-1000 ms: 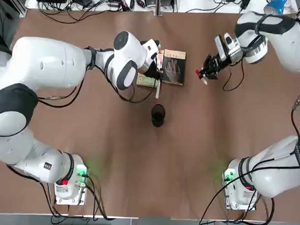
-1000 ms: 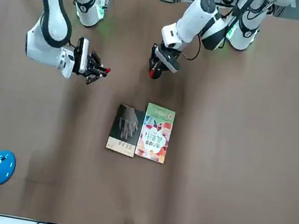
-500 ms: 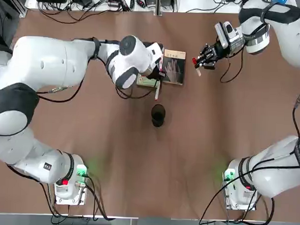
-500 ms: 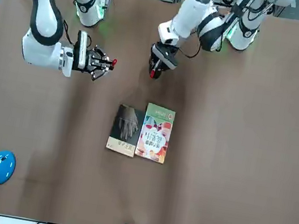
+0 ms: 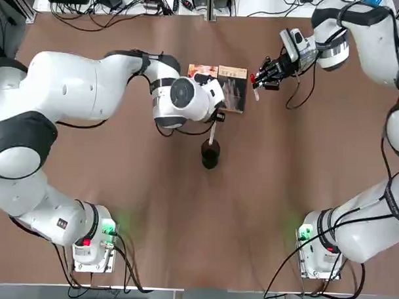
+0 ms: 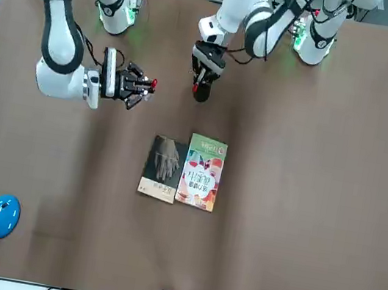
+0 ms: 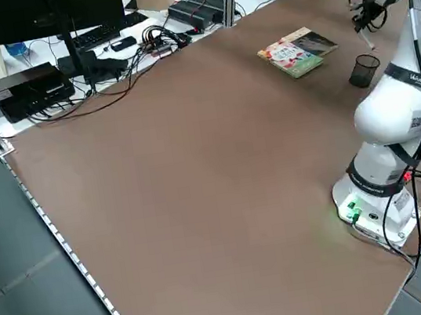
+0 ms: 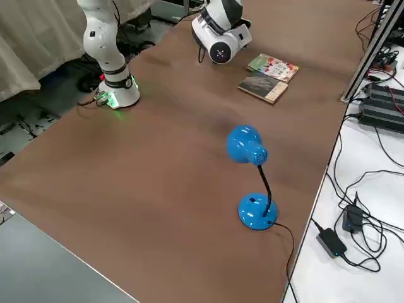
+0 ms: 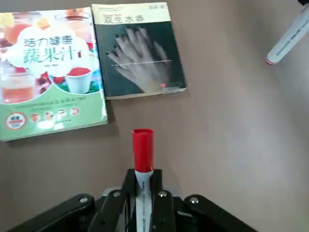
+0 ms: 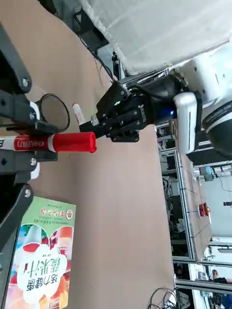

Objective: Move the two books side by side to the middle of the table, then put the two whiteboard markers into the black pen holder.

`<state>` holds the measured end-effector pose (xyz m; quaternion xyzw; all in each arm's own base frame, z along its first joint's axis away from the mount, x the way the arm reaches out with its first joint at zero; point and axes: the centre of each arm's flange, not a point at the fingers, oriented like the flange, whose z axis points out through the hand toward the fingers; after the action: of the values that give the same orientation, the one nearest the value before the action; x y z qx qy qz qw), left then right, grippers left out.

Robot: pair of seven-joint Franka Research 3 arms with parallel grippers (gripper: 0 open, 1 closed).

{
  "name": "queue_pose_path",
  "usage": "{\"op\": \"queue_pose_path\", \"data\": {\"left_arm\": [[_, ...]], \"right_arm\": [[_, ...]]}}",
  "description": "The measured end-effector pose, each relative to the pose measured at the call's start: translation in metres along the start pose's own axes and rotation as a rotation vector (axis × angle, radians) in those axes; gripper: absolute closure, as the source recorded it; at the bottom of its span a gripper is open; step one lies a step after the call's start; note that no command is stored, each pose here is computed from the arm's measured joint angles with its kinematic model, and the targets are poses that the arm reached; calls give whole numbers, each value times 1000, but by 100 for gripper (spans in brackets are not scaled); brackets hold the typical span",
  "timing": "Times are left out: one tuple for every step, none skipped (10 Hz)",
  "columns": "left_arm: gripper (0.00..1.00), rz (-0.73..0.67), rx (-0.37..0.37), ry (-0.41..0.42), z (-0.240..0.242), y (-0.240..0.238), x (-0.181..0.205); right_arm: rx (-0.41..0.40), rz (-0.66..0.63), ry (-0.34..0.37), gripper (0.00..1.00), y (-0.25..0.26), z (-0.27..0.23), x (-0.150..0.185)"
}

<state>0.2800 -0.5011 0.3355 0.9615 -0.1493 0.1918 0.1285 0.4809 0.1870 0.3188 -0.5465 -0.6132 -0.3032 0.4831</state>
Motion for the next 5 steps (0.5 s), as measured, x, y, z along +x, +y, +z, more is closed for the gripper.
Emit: {"op": "queue_pose_path", "data": {"left_arm": [[83, 2, 43, 23, 5, -1, -9], [83, -2, 89, 50, 12, -1, -17], [83, -9, 131, 71, 21, 1, -25], [83, -24, 159, 86, 28, 8, -28], [83, -33, 174, 86, 34, 16, -30]], "right_arm": [[1, -10, -4, 83, 5, 2, -4], [4, -20, -7, 83, 10, 3, -5], [9, -25, -8, 83, 13, 4, -6], [15, -37, -7, 83, 15, 6, -7], [20, -47, -8, 83, 15, 7, -9]]}}
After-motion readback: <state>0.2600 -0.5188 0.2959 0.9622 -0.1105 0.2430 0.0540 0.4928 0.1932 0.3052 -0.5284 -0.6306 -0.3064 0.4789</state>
